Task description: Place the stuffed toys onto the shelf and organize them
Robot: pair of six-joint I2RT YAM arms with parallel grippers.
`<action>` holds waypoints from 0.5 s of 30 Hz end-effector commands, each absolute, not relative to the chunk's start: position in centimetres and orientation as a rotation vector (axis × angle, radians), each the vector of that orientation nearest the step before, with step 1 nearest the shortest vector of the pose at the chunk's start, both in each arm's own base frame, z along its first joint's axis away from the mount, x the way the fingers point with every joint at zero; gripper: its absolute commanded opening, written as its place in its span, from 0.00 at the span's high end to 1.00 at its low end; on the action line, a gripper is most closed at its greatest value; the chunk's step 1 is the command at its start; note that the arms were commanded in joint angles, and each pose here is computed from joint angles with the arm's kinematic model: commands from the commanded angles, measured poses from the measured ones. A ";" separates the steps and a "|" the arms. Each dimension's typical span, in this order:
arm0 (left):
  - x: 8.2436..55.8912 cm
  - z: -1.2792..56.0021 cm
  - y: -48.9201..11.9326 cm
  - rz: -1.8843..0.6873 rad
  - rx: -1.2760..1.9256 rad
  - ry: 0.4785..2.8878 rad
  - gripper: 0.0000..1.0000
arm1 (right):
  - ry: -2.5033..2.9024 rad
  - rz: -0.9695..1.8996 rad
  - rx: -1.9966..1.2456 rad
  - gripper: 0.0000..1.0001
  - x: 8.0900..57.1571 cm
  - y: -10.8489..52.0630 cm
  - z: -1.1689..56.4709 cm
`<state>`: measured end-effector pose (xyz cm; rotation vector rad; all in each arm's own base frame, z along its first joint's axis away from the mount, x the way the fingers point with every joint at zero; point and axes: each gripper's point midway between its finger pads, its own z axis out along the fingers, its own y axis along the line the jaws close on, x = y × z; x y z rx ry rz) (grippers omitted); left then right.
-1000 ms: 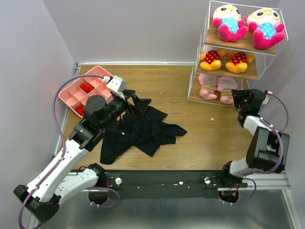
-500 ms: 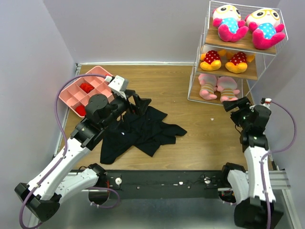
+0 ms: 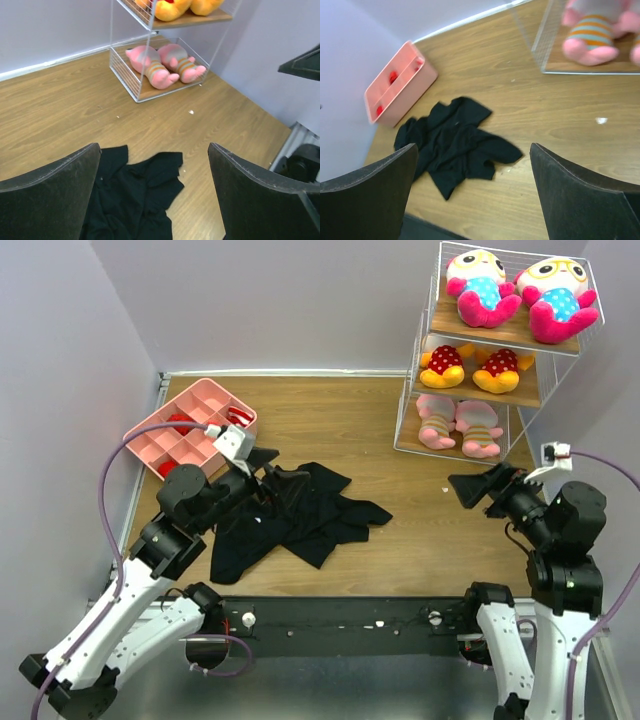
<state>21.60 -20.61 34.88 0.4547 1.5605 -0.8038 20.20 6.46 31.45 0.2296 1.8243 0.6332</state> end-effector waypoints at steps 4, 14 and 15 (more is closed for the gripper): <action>19.5 33.8 -21.3 -0.903 0.512 1.525 0.01 | 1.718 0.693 -0.037 0.00 16.3 9.3 31.6; 19.4 33.5 -21.5 -0.903 0.535 1.541 0.01 | 1.738 0.679 0.003 0.00 16.5 8.9 31.4; 19.3 33.6 -21.5 -0.903 0.534 1.536 0.01 | 1.738 0.676 0.006 0.00 16.5 8.8 31.5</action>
